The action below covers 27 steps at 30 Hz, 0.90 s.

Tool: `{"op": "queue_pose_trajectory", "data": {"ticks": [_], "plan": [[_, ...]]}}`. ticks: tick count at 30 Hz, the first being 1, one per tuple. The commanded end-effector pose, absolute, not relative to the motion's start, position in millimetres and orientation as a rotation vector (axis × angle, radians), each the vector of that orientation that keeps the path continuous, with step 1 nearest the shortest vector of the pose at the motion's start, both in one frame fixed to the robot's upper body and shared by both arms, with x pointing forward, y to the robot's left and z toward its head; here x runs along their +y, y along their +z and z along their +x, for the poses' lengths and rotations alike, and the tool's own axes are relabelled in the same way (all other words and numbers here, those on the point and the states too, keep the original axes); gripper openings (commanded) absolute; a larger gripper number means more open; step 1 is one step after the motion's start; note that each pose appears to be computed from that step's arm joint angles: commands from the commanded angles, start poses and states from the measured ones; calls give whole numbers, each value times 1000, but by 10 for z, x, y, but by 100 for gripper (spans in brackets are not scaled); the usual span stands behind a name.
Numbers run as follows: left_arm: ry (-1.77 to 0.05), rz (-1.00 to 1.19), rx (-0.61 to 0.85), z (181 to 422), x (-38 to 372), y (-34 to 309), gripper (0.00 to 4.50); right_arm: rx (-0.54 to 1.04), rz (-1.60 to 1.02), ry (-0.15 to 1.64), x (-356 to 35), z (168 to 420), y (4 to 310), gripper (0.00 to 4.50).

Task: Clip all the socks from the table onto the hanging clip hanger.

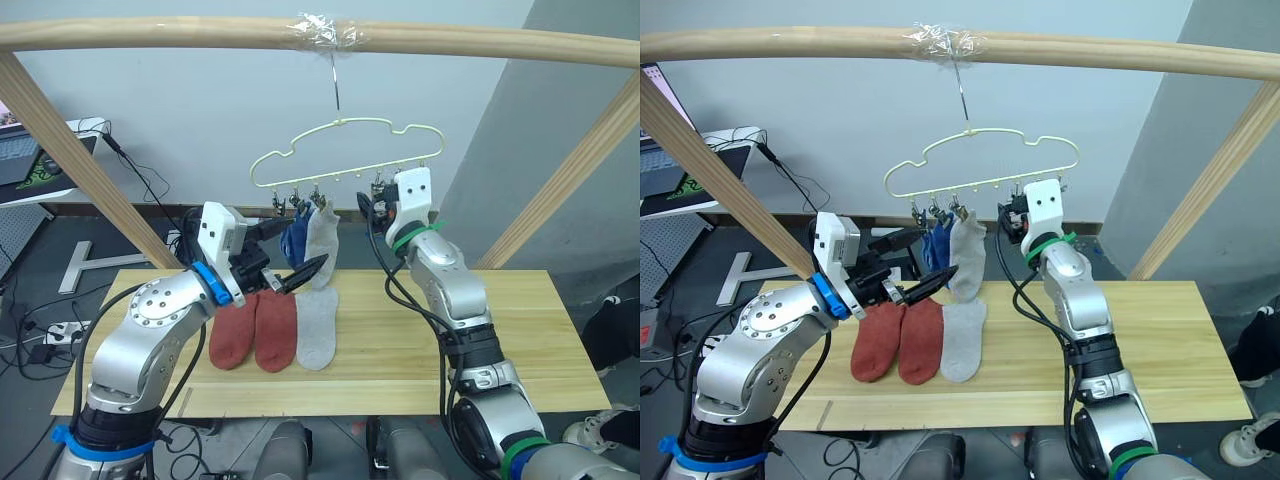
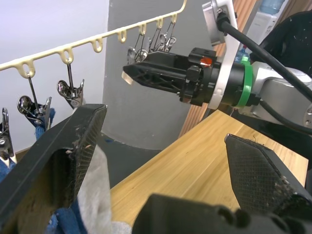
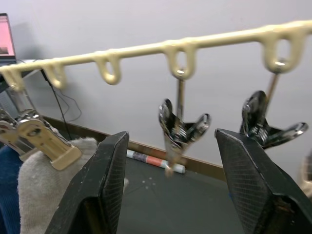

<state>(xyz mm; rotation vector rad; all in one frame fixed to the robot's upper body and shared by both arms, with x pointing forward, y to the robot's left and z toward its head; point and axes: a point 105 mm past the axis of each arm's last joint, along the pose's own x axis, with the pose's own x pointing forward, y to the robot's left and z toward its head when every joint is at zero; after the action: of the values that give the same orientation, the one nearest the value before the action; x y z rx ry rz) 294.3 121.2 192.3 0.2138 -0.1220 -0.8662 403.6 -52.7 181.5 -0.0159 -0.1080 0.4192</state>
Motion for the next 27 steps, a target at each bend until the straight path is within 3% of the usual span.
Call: {"op": "queue_pose_trajectory", "data": {"ticks": [1, 27], "plan": [[-856, 243, -211, 2953, 1272, 2149, 450, -190, 16, 458, -420, 3986, 2032, 294], [-866, 236, -310, 3027, 1256, 2438, 450, -231, 27, 467, -362, 4008, 2146, 294]]}}
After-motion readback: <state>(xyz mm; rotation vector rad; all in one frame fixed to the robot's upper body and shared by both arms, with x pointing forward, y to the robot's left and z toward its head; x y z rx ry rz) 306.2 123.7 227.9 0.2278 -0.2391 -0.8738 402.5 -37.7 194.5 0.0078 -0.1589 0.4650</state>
